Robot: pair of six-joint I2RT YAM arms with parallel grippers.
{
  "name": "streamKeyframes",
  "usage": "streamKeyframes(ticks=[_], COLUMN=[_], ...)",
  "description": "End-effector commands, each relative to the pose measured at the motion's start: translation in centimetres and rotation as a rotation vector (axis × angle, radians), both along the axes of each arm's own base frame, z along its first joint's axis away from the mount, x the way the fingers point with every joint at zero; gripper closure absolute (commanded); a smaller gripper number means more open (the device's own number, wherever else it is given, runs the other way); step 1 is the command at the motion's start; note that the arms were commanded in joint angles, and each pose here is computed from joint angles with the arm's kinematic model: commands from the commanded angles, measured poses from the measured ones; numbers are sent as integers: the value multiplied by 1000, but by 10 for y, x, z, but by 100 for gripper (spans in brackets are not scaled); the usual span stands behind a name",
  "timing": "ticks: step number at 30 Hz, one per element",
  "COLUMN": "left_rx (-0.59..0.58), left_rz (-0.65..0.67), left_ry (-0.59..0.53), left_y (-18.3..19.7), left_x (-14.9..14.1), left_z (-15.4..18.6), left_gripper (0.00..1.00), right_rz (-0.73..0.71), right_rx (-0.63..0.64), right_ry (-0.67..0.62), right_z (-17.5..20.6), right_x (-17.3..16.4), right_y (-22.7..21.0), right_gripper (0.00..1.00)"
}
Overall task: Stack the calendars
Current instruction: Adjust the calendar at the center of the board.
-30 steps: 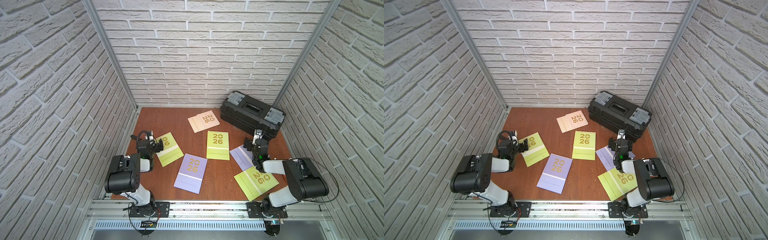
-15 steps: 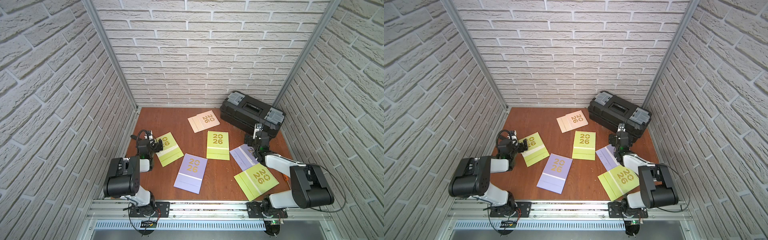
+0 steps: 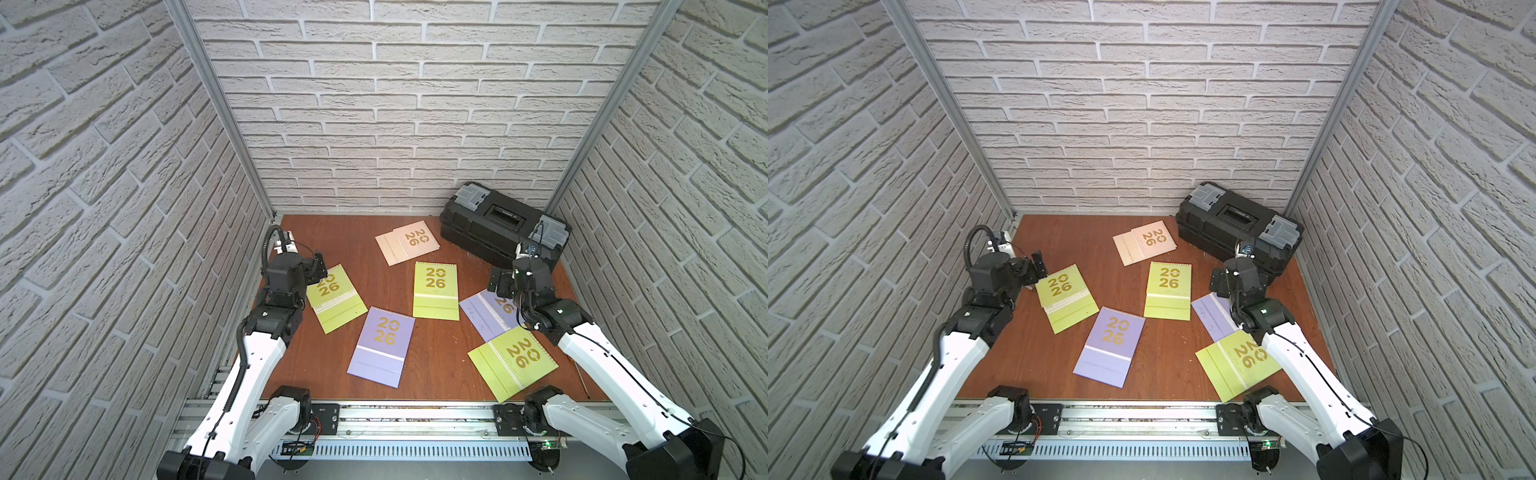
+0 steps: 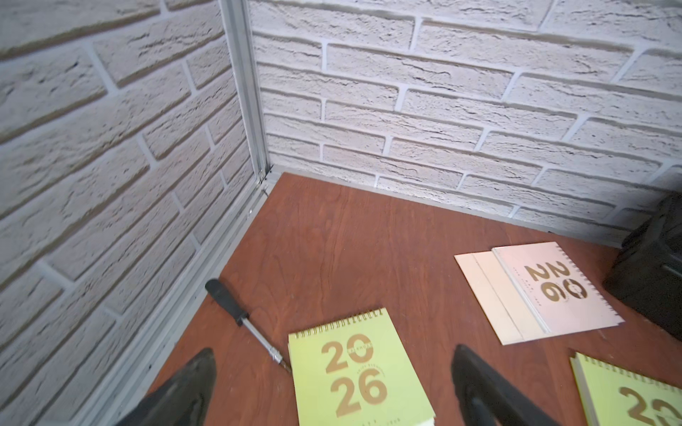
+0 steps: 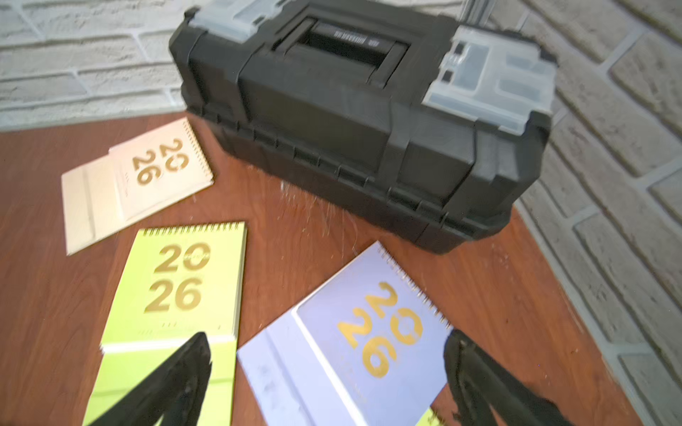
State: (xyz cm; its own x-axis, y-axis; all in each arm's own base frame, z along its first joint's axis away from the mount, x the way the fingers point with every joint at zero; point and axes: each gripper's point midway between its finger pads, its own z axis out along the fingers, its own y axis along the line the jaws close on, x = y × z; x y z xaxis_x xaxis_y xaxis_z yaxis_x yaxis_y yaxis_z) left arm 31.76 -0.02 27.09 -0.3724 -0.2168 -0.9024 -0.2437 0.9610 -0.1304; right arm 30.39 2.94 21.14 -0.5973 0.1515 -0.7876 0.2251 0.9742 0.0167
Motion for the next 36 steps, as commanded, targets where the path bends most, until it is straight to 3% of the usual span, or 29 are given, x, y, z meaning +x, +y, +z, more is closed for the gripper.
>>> streamKeyframes(ticks=[1,7,17,25,29,36], left_rx=[-163,-258,-460,-441,-455,-405], left_rz=[42,-21,-88,-36,-36,-5], left_ry=[315,526,612,688,699,704], left_y=[-12,-50,-93,-85,-89,-85], left_x=[-48,-82,-106,-123,-120,-111], left_z=[-58,-95,-156,-195,-201,-200], left_gripper=[2,4,15,19,27,49], right_rz=[-21,42,167,242,232,247], right_rx=[110,301,455,461,456,460], right_ry=[207,316,396,471,495,551], right_z=[-27,-47,-81,-105,-119,-139], right_x=[-38,-64,-86,-86,-82,-76], right_y=[15,70,170,241,254,270], right_gripper=[1,2,1,1,0,1])
